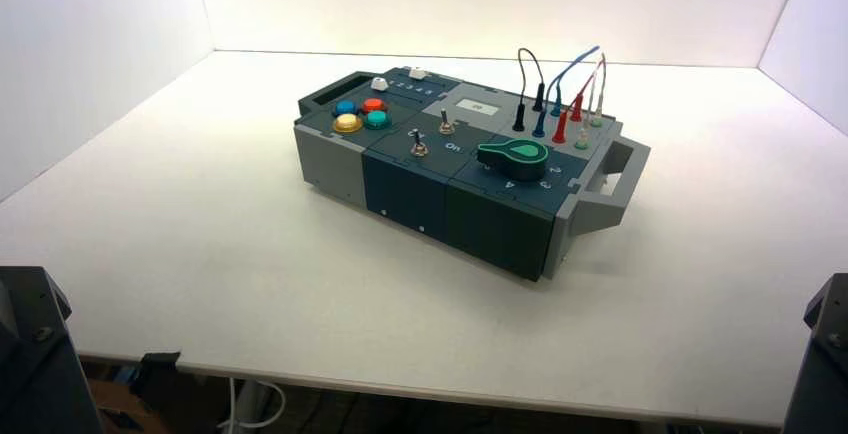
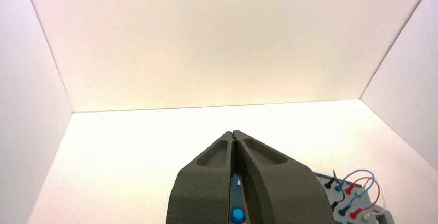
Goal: Close left gripper.
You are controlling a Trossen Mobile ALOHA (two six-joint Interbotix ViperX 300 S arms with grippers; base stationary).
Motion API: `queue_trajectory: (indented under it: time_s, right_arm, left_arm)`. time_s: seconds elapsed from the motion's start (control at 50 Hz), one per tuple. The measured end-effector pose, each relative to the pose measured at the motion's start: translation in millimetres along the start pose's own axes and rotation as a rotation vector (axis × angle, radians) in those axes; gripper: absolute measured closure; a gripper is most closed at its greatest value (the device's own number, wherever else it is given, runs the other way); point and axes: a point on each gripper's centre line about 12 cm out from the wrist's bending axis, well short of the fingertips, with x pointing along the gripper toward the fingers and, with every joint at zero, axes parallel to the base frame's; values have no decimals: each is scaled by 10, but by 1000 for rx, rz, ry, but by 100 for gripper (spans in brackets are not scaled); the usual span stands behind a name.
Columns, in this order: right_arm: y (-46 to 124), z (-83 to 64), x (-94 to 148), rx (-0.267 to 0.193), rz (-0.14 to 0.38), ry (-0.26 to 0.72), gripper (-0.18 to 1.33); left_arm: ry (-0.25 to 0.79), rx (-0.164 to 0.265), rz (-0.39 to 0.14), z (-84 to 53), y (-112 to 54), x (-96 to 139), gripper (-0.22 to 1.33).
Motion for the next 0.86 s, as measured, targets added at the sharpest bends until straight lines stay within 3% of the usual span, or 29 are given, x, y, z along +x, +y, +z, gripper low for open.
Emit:
queue_trajectory:
  time_s: [0.86]
  right_arm:
    - [4, -10, 3, 13, 5, 1, 129]
  left_arm:
    - [38, 7, 5, -51, 8, 90, 128]
